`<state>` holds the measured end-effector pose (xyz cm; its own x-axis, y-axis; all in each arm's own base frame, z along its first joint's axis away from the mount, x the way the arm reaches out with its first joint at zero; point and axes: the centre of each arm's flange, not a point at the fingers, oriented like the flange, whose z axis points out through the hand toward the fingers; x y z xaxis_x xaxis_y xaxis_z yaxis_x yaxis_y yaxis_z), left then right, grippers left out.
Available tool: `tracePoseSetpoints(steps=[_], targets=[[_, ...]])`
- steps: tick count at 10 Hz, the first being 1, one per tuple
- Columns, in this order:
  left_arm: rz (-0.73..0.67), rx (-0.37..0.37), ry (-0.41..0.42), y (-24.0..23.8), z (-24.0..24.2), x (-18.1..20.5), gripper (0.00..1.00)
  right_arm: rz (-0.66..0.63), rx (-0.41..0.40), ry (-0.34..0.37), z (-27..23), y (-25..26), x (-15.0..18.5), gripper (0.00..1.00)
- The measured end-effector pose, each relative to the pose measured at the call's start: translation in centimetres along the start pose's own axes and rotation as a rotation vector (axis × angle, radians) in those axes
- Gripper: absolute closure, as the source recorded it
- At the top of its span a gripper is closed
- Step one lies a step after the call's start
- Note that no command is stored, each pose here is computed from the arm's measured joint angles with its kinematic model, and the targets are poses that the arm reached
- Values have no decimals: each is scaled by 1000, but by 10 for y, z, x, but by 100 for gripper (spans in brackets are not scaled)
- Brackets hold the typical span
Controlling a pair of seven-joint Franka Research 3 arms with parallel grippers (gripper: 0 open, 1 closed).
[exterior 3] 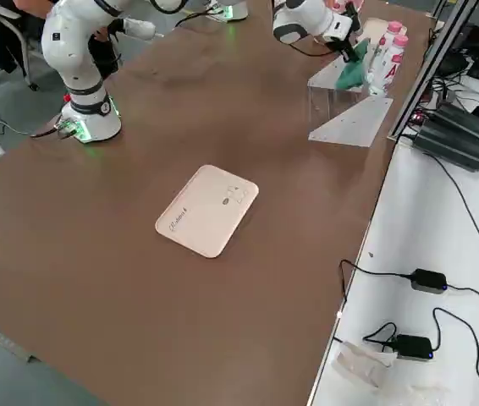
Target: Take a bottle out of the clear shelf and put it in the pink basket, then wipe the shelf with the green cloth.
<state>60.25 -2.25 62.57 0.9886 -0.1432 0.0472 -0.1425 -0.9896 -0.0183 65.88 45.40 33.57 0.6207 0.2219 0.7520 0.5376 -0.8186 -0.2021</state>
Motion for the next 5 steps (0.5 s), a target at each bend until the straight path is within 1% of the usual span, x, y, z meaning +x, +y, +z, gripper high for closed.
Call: tracePoseSetpoints(steps=[2, 3, 5], targets=[[3, 0, 4, 1, -1, 0, 0, -44, -24, -49, -6, 53, 6, 94], [5, 0, 5, 3, -1, 0, 0, -58, -19, -77, -15, 68, 13, 94], [5, 0, 5, 2, -1, 0, 0, -67, 17, -139, -41, 77, 30, 94]])
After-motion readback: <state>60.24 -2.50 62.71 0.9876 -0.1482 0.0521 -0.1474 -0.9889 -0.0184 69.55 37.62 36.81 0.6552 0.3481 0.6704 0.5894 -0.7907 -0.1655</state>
